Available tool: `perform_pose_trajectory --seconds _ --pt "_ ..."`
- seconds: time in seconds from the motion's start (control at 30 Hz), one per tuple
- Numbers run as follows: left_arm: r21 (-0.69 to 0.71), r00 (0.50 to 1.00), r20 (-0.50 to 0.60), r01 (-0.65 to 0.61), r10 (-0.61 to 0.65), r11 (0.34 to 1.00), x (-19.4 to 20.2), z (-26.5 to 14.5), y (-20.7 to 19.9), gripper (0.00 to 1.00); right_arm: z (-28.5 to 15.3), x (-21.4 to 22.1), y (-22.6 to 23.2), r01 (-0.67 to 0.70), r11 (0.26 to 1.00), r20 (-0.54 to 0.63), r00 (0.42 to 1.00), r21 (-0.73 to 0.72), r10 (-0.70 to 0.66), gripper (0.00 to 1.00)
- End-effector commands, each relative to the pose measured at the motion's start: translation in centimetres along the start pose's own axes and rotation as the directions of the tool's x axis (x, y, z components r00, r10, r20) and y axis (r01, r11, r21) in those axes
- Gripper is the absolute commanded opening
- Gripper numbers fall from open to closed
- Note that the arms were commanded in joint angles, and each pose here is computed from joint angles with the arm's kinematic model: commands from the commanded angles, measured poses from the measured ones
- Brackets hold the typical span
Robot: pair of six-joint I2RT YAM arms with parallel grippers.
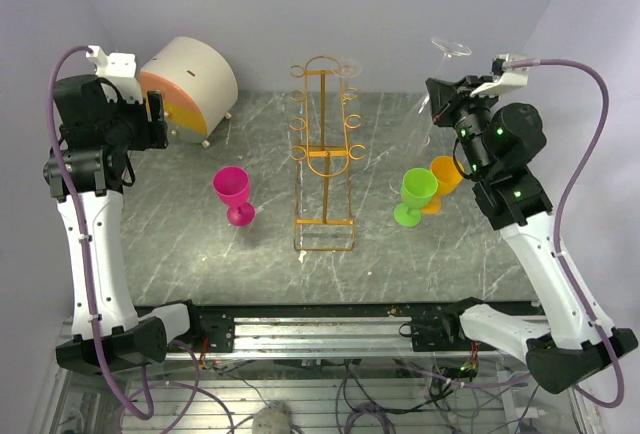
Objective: Place the wine glass upside down on the wine glass rack
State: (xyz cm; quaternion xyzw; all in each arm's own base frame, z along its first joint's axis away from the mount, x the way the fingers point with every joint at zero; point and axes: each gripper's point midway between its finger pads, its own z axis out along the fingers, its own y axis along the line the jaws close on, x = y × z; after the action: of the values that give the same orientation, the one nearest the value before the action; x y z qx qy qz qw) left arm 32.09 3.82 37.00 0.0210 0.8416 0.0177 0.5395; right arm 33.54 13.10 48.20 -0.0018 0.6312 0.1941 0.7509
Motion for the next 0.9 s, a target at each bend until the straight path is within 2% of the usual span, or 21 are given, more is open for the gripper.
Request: perform_pose_trajectory --seconds 0.0,0.23,0.47,0.7,0.87 --pt "0.028 1.000 -0.009 -0.001 0.001 1.000 0.2 0.2 -0.3 0.76 1.0 2.0 -3.1 -0.001 0.999 -0.011 1.000 0.033 0.001 0.00" --pt "0.036 1.000 -0.007 0.006 -0.006 0.999 0.9 0.7 -0.5 0.76 2.3 5.0 -2.1 0.113 0.988 0.018 0.994 -0.107 -0.111 0.00" --pt "0.038 1.000 -0.017 0.005 -0.005 0.999 1.6 0.8 -0.6 0.76 3.7 8.6 0.0 0.269 0.915 0.036 0.962 -0.302 -0.271 0.00" --pt "0.038 0.999 -0.033 0.006 -0.005 0.999 2.5 0.9 -0.6 0.76 5.5 12.5 -0.2 0.317 0.867 0.007 0.940 -0.384 -0.341 0.00" --pt "0.037 0.999 -0.041 0.002 -0.001 0.999 2.9 1.1 -0.6 0.76 5.9 13.7 0.7 0.280 0.855 0.005 0.951 -0.437 -0.309 0.00"
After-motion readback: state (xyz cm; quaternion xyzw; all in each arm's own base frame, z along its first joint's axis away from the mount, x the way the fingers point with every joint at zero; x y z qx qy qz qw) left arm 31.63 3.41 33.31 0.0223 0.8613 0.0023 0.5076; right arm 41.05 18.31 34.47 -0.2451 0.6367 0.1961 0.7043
